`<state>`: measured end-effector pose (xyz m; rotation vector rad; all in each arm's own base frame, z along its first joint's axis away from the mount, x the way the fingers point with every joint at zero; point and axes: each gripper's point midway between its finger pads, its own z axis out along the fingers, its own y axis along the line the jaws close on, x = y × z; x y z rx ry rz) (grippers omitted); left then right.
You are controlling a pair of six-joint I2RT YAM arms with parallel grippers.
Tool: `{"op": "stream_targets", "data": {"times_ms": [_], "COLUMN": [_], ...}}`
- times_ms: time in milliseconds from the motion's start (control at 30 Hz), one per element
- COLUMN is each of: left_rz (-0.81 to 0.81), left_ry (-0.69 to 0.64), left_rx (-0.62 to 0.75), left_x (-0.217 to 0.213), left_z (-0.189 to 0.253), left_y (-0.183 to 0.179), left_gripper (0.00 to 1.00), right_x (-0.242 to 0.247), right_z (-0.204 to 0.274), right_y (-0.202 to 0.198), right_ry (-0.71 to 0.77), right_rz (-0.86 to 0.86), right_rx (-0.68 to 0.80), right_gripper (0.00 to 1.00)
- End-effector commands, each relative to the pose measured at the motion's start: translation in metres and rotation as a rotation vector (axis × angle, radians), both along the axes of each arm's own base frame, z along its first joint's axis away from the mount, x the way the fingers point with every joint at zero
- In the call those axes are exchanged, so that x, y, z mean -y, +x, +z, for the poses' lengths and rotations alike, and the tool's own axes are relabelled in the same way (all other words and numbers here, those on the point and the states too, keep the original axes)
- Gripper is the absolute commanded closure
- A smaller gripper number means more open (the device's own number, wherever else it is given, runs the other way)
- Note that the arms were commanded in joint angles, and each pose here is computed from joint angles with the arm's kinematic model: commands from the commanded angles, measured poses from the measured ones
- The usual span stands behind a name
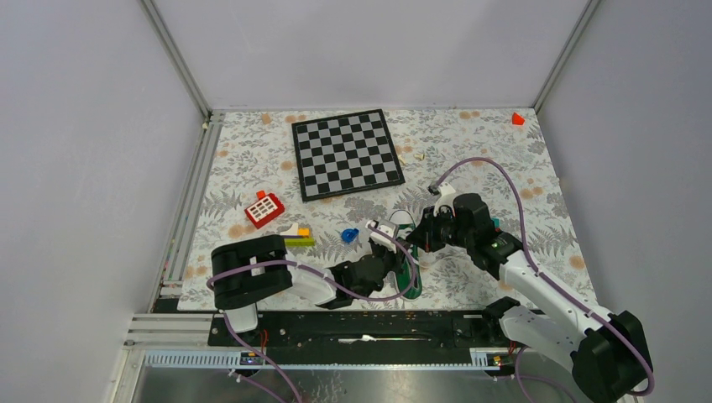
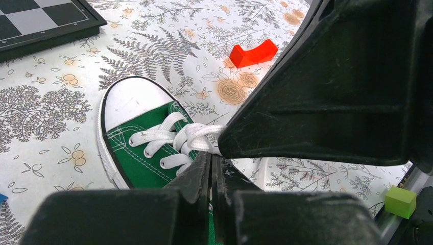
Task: Tie the shoes
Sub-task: Wrap the shoelace around the shoelace.
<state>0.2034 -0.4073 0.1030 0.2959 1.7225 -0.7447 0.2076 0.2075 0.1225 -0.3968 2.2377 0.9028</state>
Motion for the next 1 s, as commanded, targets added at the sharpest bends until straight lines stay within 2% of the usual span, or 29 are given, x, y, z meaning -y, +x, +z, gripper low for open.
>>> {"op": "stream_targets", "data": {"times_ms": [0,33,100,133,200,233,267,300,400,467,600,700,800,967], "left_rz": [0.023,0.027,0.039,0.045,0.055,0.061,0.061,0.058,0.047,0.041,0.027,0.017,0.015,0.012], "left_ry": [-0.064,-0.067,-0.072,-0.076,-0.09,-0.095,-0.096,-0.097,-0.106,-0.11,-0.115,-0.117,-0.116,-0.117], "left_rx": [0.025,0.027,0.03,0.032,0.036,0.037,0.039,0.041,0.038,0.037,0.035,0.031,0.029,0.027], "left_x": [0.004,0.003,-0.001,-0.004,-0.008,-0.01,-0.011,-0.011,-0.011,-0.011,-0.007,-0.005,-0.006,-0.006], "left_z": [0.015,0.016,0.016,0.016,0.018,0.019,0.019,0.02,0.021,0.022,0.023,0.022,0.021,0.022], "left_y": [0.004,0.005,0.006,0.006,0.006,0.007,0.006,0.006,0.004,0.003,0.002,0.001,0.0,0.002], "left_gripper": [1.0,1.0,1.0,1.0,1.0,1.0,1.0,1.0,1.0,1.0,1.0,1.0,1.0,1.0], "right_x": [-0.006,-0.005,-0.002,0.001,0.008,0.014,0.019,0.024,0.043,0.056,0.053,0.033,0.022,0.013], "right_z": [0.021,0.022,0.024,0.026,0.033,0.037,0.042,0.046,0.055,0.052,0.019,-0.009,-0.032,-0.039], "right_y": [0.007,0.008,0.01,0.011,0.013,0.016,0.017,0.017,0.016,0.009,-0.028,-0.059,-0.077,-0.091], "right_ry": [0.035,0.031,0.019,0.008,-0.007,-0.022,-0.027,-0.038,-0.072,-0.092,-0.05,0.046,0.085,0.082], "right_rz": [0.019,0.011,-0.011,-0.03,-0.07,-0.104,-0.125,-0.149,-0.236,-0.289,-0.242,-0.146,-0.103,-0.073], "right_rx": [0.045,0.044,0.047,0.048,0.07,0.086,0.102,0.115,0.141,0.12,-0.019,-0.192,-0.295,-0.294], "right_gripper": [1.0,0.99,0.66,0.55,0.42,0.28,0.19,0.14,0.07,0.07,0.34,0.47,0.45,0.39]}}
